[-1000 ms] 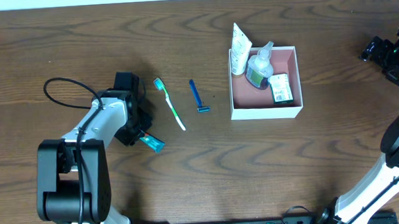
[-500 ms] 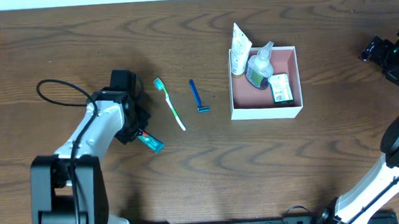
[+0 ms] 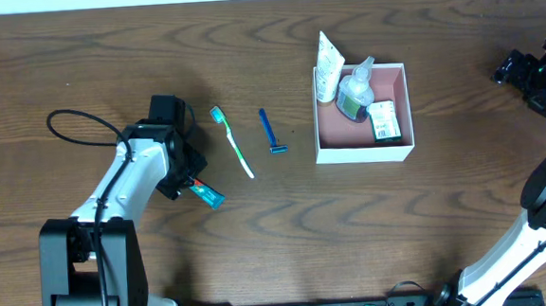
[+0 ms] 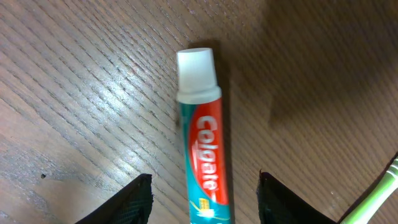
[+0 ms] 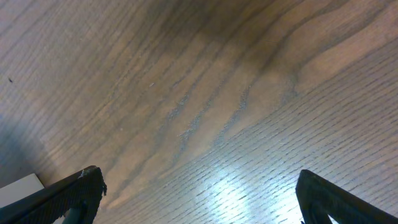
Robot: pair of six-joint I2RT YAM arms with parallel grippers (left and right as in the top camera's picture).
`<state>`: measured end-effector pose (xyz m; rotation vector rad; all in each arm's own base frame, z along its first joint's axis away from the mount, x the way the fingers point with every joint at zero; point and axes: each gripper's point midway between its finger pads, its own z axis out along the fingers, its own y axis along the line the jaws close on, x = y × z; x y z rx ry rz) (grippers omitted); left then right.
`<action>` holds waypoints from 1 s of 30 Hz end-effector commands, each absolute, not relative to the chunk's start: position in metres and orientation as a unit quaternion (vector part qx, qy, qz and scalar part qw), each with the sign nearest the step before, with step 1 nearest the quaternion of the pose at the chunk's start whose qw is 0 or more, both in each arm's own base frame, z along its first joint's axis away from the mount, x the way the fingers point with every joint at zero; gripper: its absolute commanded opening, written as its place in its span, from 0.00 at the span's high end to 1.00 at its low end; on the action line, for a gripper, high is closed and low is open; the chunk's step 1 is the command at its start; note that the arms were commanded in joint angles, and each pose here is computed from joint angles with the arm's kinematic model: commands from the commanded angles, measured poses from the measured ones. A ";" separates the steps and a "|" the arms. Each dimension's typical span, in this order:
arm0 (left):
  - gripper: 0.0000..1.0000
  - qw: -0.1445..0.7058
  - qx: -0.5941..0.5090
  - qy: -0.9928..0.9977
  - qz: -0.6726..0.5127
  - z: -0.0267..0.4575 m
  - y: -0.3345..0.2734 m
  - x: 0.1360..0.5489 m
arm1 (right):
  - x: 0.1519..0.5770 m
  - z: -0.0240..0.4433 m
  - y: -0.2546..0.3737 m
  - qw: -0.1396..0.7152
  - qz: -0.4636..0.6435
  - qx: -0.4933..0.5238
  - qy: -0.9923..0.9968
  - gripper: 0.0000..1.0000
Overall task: Pack container
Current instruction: 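Lower left gripper and grasp the toothpaste tube by its cap end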
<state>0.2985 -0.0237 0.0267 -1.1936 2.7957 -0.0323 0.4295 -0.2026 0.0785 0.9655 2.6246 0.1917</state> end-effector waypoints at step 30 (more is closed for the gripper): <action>0.51 0.018 -0.401 0.916 0.013 -0.002 -0.021 0.283 | 0.428 0.088 -0.204 0.178 0.066 0.345 0.919 0.01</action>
